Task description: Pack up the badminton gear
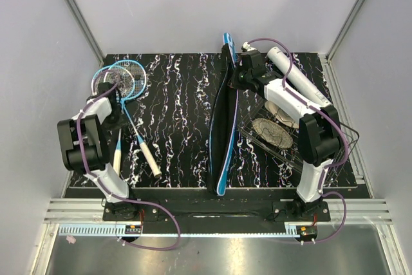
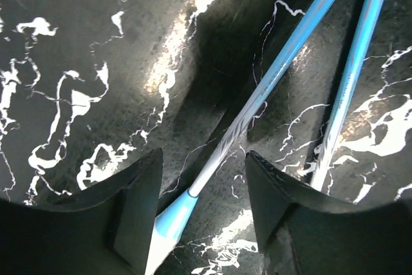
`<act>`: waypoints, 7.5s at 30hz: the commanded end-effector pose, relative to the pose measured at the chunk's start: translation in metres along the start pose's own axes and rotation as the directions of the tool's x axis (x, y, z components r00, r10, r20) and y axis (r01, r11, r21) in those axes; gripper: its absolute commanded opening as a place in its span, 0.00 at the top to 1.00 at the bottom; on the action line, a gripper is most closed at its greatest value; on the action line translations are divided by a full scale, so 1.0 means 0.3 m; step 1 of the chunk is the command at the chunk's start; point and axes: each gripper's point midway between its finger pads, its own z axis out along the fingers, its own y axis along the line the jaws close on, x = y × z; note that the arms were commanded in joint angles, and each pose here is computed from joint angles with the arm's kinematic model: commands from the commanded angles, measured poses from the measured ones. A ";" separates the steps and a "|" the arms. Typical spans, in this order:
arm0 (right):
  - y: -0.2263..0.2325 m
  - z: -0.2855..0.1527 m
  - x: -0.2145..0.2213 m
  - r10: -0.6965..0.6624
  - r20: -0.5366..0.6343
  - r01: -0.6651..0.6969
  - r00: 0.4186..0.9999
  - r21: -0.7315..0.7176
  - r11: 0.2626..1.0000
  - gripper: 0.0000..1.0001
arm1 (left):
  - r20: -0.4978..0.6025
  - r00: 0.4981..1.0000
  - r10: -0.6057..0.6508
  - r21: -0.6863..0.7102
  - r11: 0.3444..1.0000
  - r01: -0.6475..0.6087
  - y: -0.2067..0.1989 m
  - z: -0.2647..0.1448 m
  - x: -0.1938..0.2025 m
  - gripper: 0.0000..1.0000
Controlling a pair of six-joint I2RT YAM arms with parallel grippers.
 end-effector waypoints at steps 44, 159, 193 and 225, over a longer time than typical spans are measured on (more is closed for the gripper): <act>-0.064 -0.020 -0.242 0.137 0.344 -0.203 0.929 0.164 0.965 1.00 | 0.572 0.801 0.179 0.405 0.787 -0.465 -0.426 -0.674 -0.129 1.00; 0.328 -0.060 0.004 0.419 -0.189 -0.455 0.888 -0.482 0.748 1.00 | 0.837 0.276 0.472 -0.334 0.841 -0.426 -1.033 -0.867 0.067 1.00; 0.238 0.024 0.005 0.417 -0.160 -0.444 0.895 -0.420 0.791 1.00 | 0.464 0.799 0.383 0.657 0.456 -0.600 -0.774 -0.876 0.511 0.20; 0.237 0.005 -0.024 0.383 -0.116 -0.395 0.916 -0.418 0.818 1.00 | 0.358 0.818 0.451 0.531 0.622 -0.575 -0.887 -0.531 0.573 0.54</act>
